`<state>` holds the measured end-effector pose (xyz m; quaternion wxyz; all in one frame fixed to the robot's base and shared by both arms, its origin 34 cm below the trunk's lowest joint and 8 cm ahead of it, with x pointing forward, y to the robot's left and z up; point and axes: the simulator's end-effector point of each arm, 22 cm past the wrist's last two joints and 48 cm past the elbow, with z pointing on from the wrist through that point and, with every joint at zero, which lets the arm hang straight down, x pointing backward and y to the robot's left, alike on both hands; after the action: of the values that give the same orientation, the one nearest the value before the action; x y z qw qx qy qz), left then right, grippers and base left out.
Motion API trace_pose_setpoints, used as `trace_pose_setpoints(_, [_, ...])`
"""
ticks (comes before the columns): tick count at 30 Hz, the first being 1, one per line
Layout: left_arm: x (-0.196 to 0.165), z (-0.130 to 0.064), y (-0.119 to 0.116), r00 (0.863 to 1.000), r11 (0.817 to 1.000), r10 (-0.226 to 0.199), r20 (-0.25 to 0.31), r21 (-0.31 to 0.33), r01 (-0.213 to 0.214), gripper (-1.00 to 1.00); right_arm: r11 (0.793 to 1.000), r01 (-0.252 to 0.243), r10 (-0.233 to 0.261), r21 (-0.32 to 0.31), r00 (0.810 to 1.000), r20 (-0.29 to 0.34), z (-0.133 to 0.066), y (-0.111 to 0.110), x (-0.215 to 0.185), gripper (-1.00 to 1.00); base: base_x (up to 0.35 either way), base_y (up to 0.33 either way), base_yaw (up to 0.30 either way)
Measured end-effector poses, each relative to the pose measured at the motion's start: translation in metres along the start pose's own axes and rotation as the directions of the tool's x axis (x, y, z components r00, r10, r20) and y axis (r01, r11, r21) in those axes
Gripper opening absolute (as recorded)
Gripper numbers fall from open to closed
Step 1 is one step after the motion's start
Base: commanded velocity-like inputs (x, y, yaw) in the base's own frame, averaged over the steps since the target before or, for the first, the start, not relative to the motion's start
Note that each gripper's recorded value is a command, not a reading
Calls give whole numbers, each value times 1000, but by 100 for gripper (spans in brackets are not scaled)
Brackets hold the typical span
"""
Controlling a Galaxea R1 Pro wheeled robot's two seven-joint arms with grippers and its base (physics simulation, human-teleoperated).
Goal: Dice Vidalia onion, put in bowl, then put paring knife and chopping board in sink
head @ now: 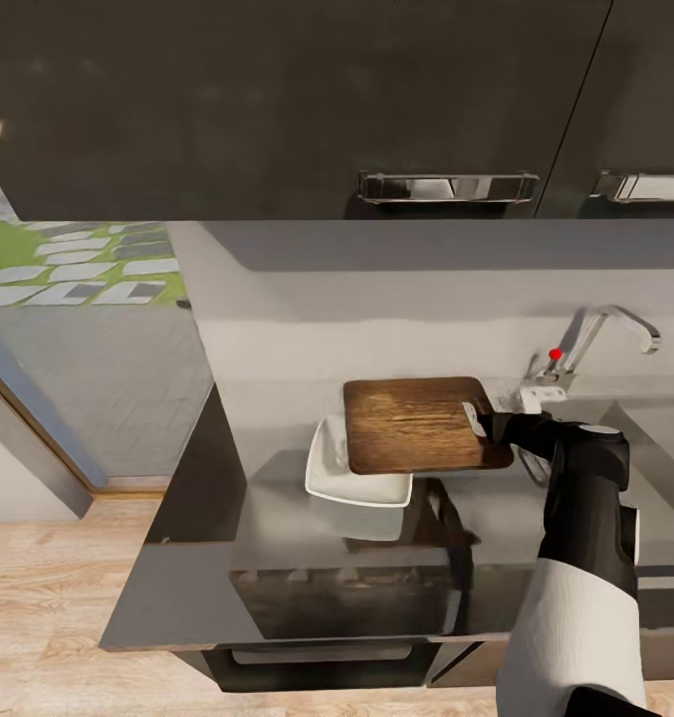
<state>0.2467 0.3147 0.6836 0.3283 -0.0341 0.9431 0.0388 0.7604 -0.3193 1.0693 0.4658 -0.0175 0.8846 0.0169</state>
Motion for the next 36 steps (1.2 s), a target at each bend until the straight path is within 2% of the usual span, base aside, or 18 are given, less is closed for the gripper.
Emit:
trace_pose_setpoints(2, [0, 0, 0, 1000, 1000, 0, -1, 0, 0, 100, 1000, 0, 0, 1, 1000, 5, 1, -2, 1, -100, 0, 0, 0])
trace_pose_setpoints(4, [1, 0, 0, 1000, 1000, 0, -2, 1, 0, 100, 1000, 11, -12, 27, 1000, 18, 3, -13, 4, -100, 0, 0, 0])
trace_pose_setpoints(7, [2, -1, 0, 1000, 1000, 1, -5, 0, -1, 100, 995, -23, 19, 101, 999, 48, 1, -58, 25, -100, 0, 0, 0])
trace_pose_setpoints(12, [6, -2, 0, 1000, 1000, 0, -13, -2, 0, 100, 991, -63, 56, 121, 996, 67, -3, -74, 35, -100, 6, -17, 0])
trace_pose_setpoints(14, [7, -2, -2, 1000, 1000, -3, -16, 0, 3, 100, 985, -94, 86, 142, 994, 64, -7, -86, 44, -100, 61, -163, 0])
trace_pose_setpoints(18, [16, -5, -1, 999, 1000, -1, -36, -5, 1, 100, 982, -116, 108, 149, 992, 64, -8, -91, 49, -100, 78, -223, 0])
trace_pose_setpoints(27, [22, -7, 1, 999, 1000, 2, -51, -8, -2, 100, 980, -115, 106, 165, 992, 63, -8, -94, 50, -100, -31, -244, 0])
trace_pose_setpoints(32, [22, -7, 1, 999, 1000, 2, -50, -8, -3, 100, 957, -119, 106, 265, 992, 65, -13, -116, 52, -100, -196, -252, 0])
trace_pose_setpoints(34, [22, -7, 1, 999, 1000, 2, -50, -8, -3, 100, 939, -129, 112, 318, 991, 72, -17, -128, 52, -100, -114, -272, 0])
trace_pose_setpoints(36, [22, -7, 1, 999, 1000, 2, -50, -8, -3, 100, 913, -148, 123, 379, 988, 89, -22, -142, 52, -100, -95, -274, 0])
